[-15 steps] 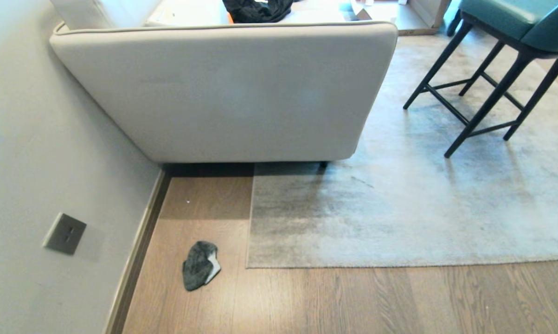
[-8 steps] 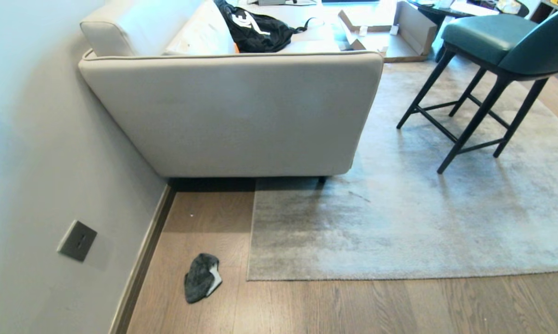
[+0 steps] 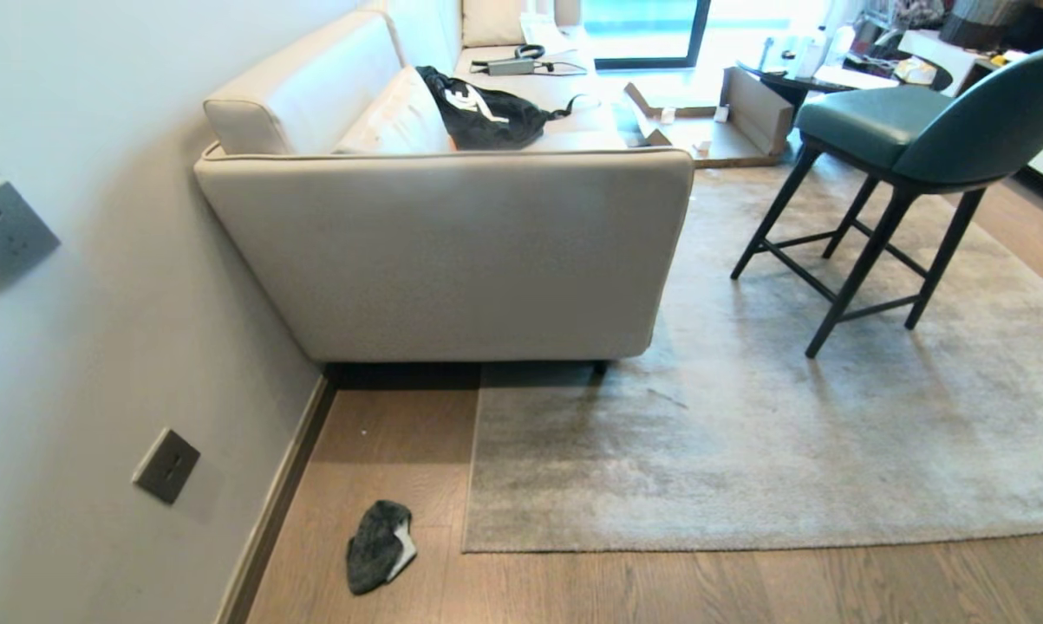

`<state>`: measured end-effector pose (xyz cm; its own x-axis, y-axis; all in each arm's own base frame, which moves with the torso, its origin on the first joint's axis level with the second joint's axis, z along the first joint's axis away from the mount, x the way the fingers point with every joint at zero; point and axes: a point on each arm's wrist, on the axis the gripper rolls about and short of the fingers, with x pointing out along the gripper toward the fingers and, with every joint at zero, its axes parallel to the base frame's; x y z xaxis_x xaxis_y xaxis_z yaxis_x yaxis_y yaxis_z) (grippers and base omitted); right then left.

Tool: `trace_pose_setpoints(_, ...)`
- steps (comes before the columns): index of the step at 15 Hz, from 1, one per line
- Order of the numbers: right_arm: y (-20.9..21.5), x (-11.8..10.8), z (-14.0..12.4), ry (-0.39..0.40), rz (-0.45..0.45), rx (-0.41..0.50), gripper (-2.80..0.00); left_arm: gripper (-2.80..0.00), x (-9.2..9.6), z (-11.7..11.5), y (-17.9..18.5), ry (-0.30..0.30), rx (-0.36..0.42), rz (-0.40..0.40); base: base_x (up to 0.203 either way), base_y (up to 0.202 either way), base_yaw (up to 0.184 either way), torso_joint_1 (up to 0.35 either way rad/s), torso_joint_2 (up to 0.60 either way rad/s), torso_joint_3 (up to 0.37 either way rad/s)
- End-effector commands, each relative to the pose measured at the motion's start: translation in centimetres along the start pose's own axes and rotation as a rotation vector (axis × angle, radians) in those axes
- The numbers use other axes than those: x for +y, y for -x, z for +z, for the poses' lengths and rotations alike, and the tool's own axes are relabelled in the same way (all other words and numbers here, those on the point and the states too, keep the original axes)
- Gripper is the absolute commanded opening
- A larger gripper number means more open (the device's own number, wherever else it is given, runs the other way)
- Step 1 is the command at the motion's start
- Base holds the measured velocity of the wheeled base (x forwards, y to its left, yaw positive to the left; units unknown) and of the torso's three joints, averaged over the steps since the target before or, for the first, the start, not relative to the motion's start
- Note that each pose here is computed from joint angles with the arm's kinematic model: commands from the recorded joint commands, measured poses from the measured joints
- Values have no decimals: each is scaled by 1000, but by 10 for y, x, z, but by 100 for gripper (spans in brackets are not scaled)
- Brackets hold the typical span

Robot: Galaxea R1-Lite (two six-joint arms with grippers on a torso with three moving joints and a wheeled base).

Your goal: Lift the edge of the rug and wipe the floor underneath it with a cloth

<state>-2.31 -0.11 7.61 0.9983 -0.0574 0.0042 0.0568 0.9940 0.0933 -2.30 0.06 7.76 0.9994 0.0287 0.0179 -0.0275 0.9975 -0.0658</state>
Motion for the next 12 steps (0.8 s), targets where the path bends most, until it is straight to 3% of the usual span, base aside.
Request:
trace_pose_setpoints(1, 0, 0, 0, 0, 0, 3, -280, -280, 0, 0, 0, 1, -1, 0, 0, 0, 0, 0, -2, 203)
trace_pose_setpoints(7, 0, 0, 0, 0, 1, 1, -280, -280, 0, 0, 0, 1, -1, 0, 0, 0, 0, 1, 2, 200)
trace_pose_setpoints(12, 0, 0, 0, 0, 0, 1, -280, -280, 0, 0, 0, 1, -1, 0, 0, 0, 0, 0, 0, 0)
